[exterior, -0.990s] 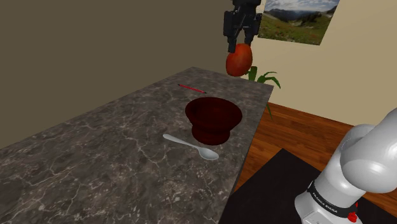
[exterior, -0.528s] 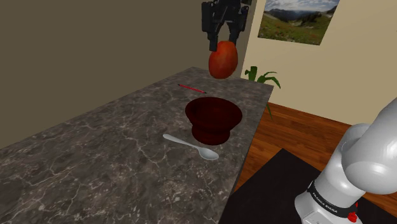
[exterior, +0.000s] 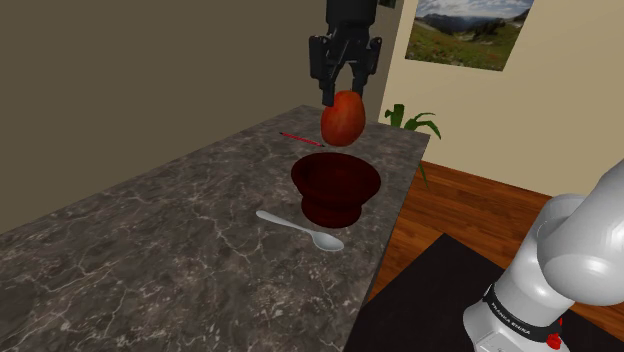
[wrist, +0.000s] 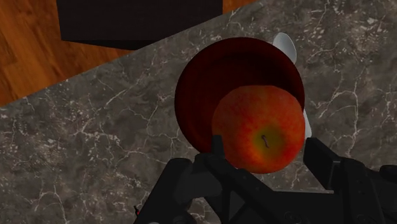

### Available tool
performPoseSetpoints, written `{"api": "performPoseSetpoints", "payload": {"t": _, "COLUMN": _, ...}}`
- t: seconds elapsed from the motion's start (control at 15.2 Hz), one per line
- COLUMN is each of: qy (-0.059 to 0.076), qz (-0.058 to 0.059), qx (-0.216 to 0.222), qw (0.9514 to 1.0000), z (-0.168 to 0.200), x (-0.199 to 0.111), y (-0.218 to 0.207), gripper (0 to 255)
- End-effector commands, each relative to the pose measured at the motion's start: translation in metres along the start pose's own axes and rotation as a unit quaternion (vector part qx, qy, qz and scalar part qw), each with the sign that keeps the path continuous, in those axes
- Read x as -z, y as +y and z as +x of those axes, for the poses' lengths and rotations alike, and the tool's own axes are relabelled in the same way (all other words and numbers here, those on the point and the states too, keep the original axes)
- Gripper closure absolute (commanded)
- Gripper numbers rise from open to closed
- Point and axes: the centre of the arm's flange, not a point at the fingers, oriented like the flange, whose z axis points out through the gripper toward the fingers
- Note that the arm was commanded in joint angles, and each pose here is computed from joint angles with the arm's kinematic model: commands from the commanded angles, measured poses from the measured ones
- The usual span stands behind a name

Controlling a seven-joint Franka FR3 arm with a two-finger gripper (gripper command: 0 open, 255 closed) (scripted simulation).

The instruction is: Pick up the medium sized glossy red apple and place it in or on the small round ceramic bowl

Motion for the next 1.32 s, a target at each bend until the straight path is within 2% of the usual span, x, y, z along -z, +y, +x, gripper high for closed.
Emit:
{"api": "performPoseSetpoints", "payload": {"t": 0.0, "qy": 0.000, "qz": 0.000, "qx": 0.000, "qw": 1.0000, "z": 0.001, "x": -0.010, "y": 0.001, "gripper": 255}}
{"api": "performPoseSetpoints", "payload": {"t": 0.66, "qy": 0.000, "qz": 0.000, "qx": 0.000, "qw": 1.0000, "z": 0.003, "x": -0.063, "y": 0.001, "gripper": 255}}
{"api": "performPoseSetpoints", "payload": {"t": 1.19, "qy": 0.000, "qz": 0.000, "qx": 0.000, "qw": 1.0000, "z": 0.004, "x": -0.065, "y": 0.001, "gripper": 255}}
{"api": "performPoseSetpoints", "payload": {"t": 1.25, "qy": 0.000, "qz": 0.000, "qx": 0.000, "qw": 1.0000, "z": 0.004, "x": -0.065, "y": 0.001, "gripper": 0}}
